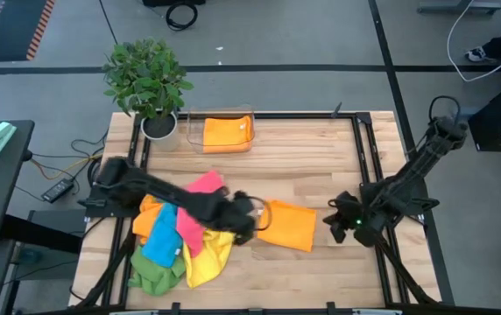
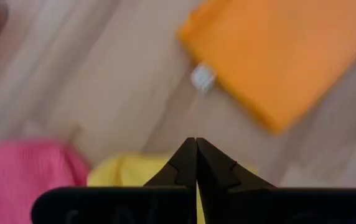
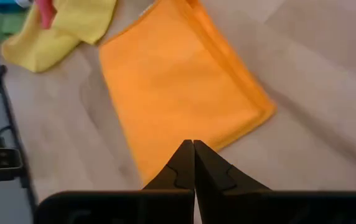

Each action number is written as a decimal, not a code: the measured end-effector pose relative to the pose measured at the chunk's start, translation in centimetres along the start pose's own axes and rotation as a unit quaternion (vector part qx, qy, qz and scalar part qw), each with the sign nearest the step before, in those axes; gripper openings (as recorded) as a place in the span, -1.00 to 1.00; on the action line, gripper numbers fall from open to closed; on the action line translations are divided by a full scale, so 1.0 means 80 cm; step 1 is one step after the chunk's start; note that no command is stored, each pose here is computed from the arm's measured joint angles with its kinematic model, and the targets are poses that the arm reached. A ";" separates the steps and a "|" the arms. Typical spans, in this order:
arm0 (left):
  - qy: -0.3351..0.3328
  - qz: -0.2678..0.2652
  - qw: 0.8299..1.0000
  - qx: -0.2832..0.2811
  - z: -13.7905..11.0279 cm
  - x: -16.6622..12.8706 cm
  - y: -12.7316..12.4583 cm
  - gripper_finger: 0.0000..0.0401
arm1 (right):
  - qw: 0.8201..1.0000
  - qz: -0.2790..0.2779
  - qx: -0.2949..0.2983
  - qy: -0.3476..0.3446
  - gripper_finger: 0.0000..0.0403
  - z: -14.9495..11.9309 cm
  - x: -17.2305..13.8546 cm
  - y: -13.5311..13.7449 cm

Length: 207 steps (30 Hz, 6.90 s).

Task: Fold microfiber towels
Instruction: Stack the folded right orange microfiber cloth on top of the orange microfiber cloth in the transparent bin

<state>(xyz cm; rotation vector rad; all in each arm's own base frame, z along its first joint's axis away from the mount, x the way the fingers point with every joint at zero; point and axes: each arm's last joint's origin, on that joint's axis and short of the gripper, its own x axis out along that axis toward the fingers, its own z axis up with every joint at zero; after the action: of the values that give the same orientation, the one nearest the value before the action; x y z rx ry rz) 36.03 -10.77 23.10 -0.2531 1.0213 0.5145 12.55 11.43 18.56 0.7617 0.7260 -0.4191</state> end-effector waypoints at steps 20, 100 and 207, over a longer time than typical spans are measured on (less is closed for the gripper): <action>-0.152 -0.243 0.907 -0.309 -0.078 0.029 0.025 -0.37 | 0.986 -0.002 0.166 0.023 -0.89 -0.016 0.007 0.006; -0.159 -0.151 0.974 -0.052 0.048 0.109 0.118 -0.96 | 0.984 -0.033 0.108 -0.139 -0.99 0.062 0.099 0.000; 0.082 0.069 0.989 -0.102 0.090 0.142 0.393 -0.94 | 0.986 -0.121 -0.057 -0.099 -0.10 0.473 0.023 -0.042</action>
<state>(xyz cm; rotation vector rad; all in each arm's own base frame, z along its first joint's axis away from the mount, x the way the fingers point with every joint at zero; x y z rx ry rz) 29.77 22.44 18.07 -0.4141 1.1532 0.7337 28.36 -19.17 34.65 0.5178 0.6511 -0.6583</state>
